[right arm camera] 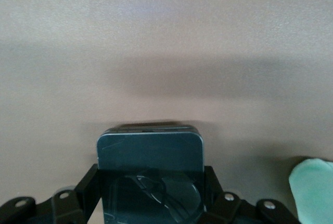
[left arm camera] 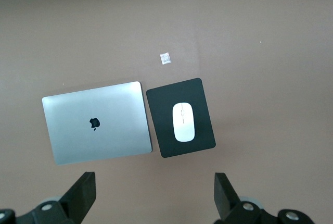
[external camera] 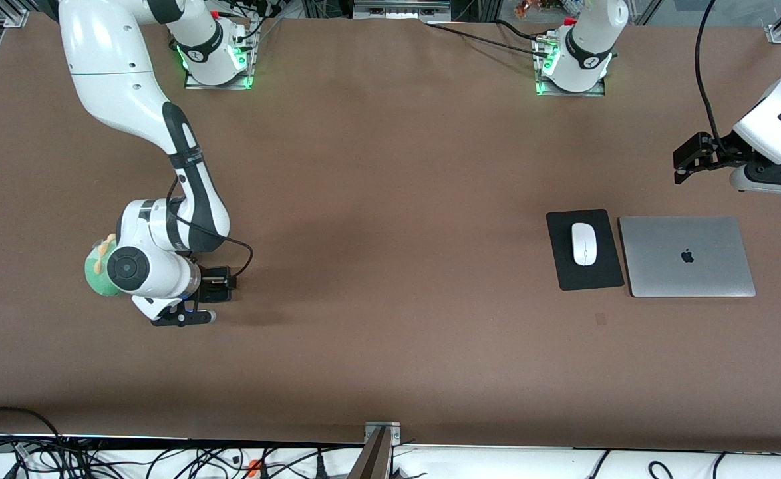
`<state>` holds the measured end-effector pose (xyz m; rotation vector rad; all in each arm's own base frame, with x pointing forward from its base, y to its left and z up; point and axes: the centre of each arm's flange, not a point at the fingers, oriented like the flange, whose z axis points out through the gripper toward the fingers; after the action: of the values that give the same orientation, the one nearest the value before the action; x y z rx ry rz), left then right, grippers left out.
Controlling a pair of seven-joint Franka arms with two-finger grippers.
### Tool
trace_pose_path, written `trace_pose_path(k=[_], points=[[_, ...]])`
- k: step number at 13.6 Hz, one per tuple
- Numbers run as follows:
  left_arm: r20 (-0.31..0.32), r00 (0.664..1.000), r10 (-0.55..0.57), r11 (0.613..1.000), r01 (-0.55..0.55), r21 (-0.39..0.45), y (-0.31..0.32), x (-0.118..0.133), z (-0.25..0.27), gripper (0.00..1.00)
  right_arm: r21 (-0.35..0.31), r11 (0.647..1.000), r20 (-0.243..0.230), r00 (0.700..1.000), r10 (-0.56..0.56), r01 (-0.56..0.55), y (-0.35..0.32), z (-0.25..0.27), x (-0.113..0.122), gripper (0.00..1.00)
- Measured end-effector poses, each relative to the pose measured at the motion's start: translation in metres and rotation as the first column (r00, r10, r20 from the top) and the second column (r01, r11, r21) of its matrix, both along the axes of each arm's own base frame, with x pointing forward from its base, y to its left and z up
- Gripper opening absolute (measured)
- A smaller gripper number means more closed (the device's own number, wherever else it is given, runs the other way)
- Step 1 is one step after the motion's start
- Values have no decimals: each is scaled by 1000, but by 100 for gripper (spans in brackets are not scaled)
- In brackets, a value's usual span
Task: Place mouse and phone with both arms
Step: 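Carry the phone with the right gripper toward the green plush toy, then lower the phone beside the plush toy and open the right gripper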
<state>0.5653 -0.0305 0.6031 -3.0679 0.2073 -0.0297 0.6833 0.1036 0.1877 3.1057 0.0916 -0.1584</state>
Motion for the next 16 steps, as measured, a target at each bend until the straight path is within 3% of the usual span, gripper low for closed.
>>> trace_pose_path(k=[2, 6, 10, 13, 16], points=[[0, 1000, 1, 1000, -1, 0, 1, 0, 0, 100, 1, 1000, 12, 1000, 0, 0, 0, 2, 1, 99], [0, 1000, 4, 1000, -4, 0, 2, 0, 0, 100, 19, 1000, 73, 997, 0, -2, 3, 39, 10, 100], [0, 1000, 5, 1000, -5, 0, 3, 0, 0, 100, 46, 999, 188, 982, -10, 2, 0, 126, 27, 100], [0, 1000, 5, 1000, -5, 0, 3, 0, 0, 100, 72, 997, 161, 987, -16, 5, -4, 198, 15, 100], [0, 1000, 6, 1000, -6, 0, 3, 0, 0, 100, 99, 995, 88, 996, -32, 23, -23, 280, -18, 100]])
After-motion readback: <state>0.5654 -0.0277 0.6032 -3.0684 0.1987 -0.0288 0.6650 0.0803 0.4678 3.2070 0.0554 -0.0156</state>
